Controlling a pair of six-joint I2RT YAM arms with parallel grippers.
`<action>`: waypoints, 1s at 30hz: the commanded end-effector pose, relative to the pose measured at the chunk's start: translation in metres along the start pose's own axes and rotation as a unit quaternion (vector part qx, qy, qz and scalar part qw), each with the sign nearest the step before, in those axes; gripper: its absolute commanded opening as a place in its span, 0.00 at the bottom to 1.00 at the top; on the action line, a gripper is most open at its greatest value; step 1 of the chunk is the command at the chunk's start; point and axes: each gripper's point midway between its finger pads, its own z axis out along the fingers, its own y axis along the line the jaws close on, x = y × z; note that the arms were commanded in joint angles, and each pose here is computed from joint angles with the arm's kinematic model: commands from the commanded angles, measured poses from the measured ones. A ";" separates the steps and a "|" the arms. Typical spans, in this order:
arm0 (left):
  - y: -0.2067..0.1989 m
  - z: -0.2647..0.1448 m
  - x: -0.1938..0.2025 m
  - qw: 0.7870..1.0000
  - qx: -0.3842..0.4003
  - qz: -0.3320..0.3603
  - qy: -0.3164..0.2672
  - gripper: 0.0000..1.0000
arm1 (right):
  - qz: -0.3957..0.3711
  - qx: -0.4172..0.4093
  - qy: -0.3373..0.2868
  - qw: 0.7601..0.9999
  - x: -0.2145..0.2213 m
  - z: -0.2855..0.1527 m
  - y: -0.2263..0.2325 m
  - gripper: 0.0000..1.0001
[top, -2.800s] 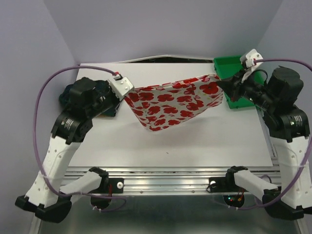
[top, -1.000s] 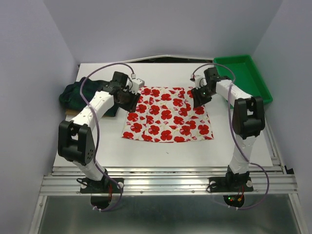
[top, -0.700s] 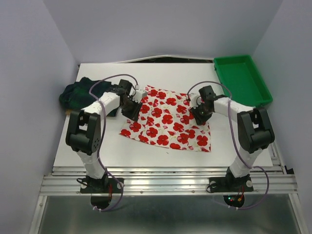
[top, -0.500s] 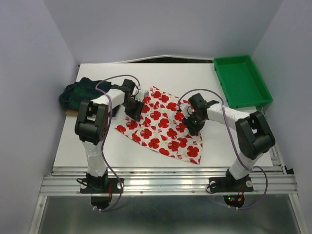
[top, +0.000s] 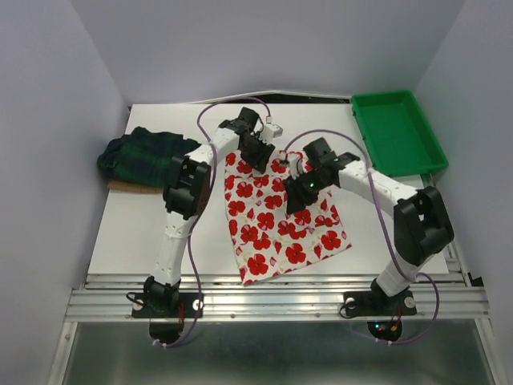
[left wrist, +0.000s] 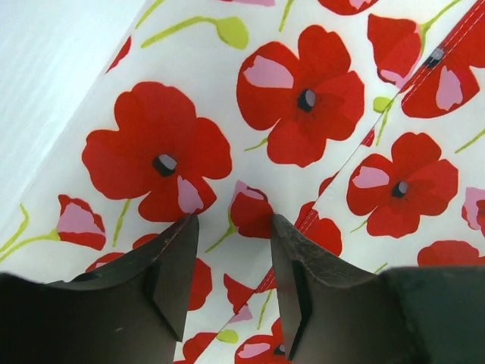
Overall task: Fold and stack the skirts
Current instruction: Fold the skirt
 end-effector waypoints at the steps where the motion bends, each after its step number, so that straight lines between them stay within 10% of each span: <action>1: -0.004 -0.030 -0.016 0.999 -0.010 0.032 -0.024 0.58 | -0.018 0.093 -0.152 0.984 -0.085 -0.081 -0.046 0.48; 14: 0.001 -0.101 -0.013 0.996 -0.043 0.051 -0.061 0.63 | -0.025 0.148 -0.063 0.987 -0.038 -0.031 -0.126 0.42; 30: 0.087 -0.097 -0.066 0.988 -0.089 0.064 -0.113 0.51 | -0.102 0.256 -0.157 0.948 -0.167 -0.089 -0.226 0.40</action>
